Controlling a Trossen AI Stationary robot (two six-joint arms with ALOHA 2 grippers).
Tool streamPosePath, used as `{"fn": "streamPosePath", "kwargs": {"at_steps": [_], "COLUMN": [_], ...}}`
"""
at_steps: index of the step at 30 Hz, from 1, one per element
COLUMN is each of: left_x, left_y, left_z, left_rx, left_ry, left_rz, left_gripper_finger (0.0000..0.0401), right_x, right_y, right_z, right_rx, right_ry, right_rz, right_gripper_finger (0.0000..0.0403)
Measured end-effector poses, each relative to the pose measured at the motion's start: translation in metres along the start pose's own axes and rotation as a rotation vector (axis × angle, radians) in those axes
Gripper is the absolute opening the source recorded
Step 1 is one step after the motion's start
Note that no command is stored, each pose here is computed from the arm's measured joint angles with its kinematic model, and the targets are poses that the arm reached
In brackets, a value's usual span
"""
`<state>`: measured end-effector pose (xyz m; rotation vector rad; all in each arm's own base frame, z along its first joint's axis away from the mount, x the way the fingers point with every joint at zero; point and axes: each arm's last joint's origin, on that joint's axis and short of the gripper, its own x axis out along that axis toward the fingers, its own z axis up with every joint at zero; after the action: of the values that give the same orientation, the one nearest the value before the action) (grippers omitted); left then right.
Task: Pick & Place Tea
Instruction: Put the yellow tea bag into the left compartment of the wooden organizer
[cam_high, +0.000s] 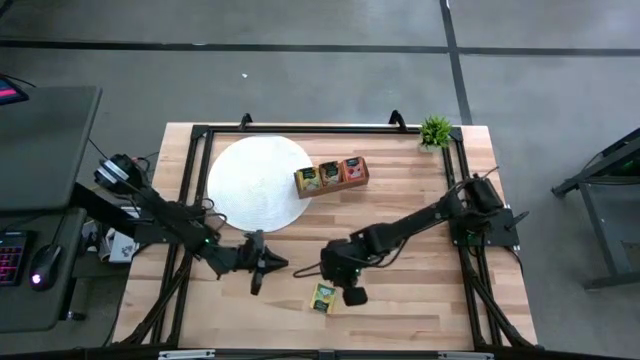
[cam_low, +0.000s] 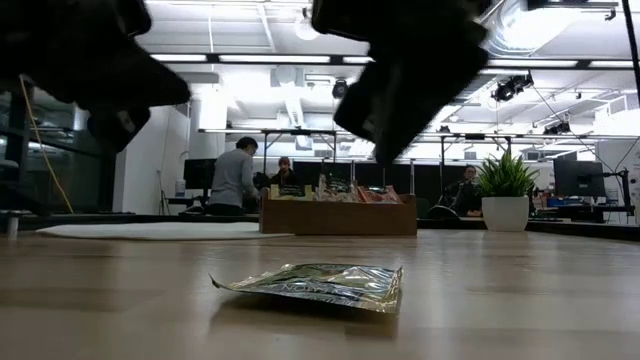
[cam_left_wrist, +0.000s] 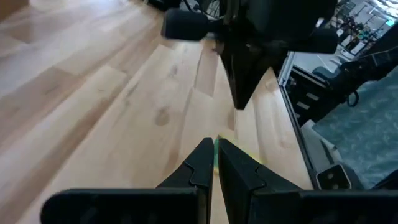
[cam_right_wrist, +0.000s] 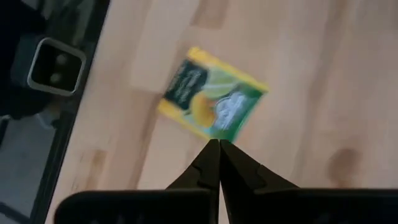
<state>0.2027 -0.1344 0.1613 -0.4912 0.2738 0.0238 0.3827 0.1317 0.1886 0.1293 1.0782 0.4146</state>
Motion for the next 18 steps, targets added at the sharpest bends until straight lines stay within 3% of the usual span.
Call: {"fn": "streamPosePath", "kwargs": {"at_steps": [10,14,18], "left_x": [0.048,0.060,0.071], "left_y": [-0.039,-0.044,-0.051], "left_z": [0.000,-0.007,-0.012], "left_rx": [-0.014,-0.059,-0.110], "left_ry": [0.068,0.147,0.205], "left_rz": [0.067,0.140,0.138], "left_gripper_finger": [0.0021,0.0021,0.0021], "right_x": [0.024,0.027,0.027], "right_y": [0.015,0.012,0.008], "right_z": [-0.028,-0.029,-0.023], "right_rx": [-0.150,-0.189,-0.218], "right_ry": [-0.027,-0.072,-0.160], "right_rz": [0.085,0.060,0.024], "right_gripper_finger": [0.0001,0.0001,0.0000]}}
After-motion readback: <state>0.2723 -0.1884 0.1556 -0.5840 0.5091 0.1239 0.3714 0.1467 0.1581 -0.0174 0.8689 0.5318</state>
